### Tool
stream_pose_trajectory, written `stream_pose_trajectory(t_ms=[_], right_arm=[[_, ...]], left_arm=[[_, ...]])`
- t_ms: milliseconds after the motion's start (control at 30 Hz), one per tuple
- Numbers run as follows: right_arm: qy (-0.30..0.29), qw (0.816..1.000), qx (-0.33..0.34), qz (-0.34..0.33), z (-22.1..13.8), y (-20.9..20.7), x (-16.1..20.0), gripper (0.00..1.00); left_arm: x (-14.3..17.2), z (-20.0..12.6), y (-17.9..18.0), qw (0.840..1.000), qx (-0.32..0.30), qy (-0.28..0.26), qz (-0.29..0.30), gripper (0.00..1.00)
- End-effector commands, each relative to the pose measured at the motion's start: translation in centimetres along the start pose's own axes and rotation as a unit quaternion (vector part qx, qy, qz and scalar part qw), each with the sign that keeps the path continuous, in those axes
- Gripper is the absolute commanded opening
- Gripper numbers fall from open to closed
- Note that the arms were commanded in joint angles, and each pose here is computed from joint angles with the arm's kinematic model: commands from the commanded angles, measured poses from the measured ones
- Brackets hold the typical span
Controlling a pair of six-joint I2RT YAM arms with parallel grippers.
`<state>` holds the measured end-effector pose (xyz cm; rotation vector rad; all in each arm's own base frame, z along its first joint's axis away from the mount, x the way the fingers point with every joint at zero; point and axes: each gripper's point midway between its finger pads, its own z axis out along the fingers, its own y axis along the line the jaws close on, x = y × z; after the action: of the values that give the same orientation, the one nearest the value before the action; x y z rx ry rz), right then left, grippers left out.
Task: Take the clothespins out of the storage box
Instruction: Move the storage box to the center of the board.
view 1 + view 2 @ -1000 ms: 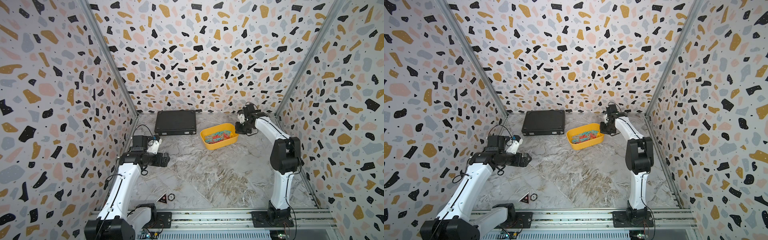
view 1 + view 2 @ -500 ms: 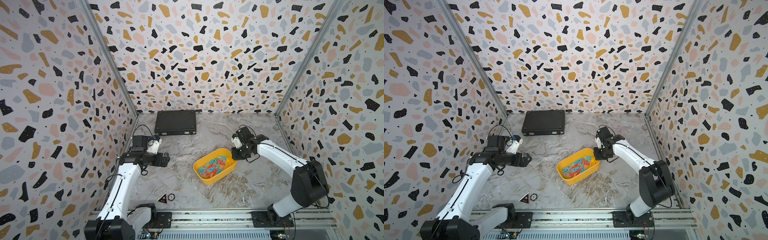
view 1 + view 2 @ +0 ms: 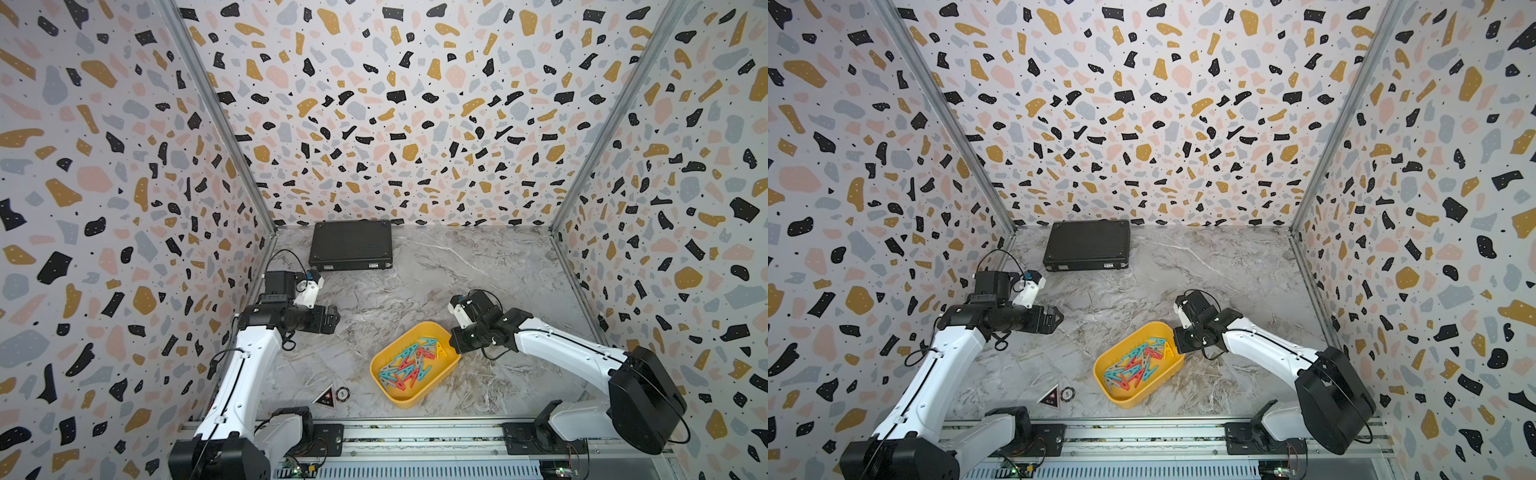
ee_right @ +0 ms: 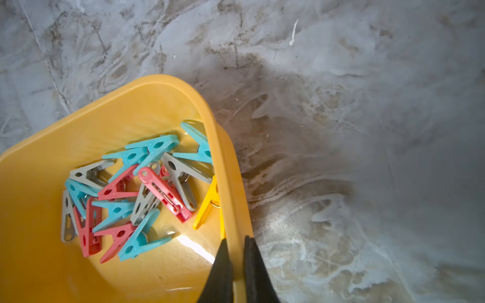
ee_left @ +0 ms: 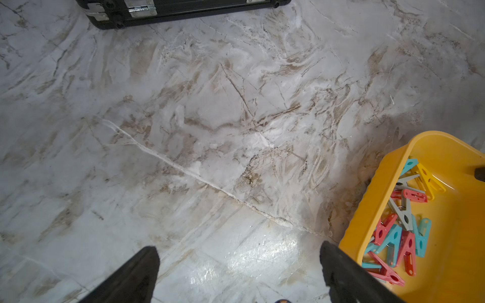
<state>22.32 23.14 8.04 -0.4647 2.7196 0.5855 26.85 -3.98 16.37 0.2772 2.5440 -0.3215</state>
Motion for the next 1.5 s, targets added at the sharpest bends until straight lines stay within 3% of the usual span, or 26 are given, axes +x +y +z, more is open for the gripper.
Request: stream_pose_trajectory(t_ms=[0,267,467,567,700,1000,1133,1467], right_arm=[[-0.059,0.998,-0.006,0.013,-0.2,1.2,-2.2,0.0],[-0.051,0.999,0.0,-0.018,1.0,3.2,-1.6,0.0],[-0.037,0.998,-0.014,-0.047,0.9,4.3,-0.3,0.21],[-0.051,0.997,-0.013,-0.059,-0.8,4.4,-0.5,0.37],[-0.076,0.994,-0.015,-0.081,-3.5,4.6,-0.8,0.49],[-0.065,0.984,-0.067,-0.15,-5.9,7.6,-0.1,0.47],[-0.043,0.976,-0.076,-0.198,-4.7,9.4,0.7,0.47],[0.014,0.964,-0.041,-0.264,0.3,11.9,1.7,0.48]], left_arm=[[0.0,0.0,-0.6,1.0,0.013,-0.007,0.015,1.0],[0.2,0.1,-0.8,1.0,0.019,-0.006,0.016,1.0],[0.2,0.1,-0.9,1.0,0.023,-0.004,0.016,1.0],[0.2,0.0,-1.0,0.999,0.027,-0.005,0.018,1.0],[0.3,0.1,-1.1,0.999,0.029,-0.003,0.018,1.0],[0.0,-0.6,-2.3,0.998,0.06,-0.014,0.024,1.0],[0.0,-1.2,-3.4,0.995,0.083,-0.036,0.039,1.0],[-0.5,-1.1,-1.0,0.999,0.012,-0.042,0.032,1.0]])
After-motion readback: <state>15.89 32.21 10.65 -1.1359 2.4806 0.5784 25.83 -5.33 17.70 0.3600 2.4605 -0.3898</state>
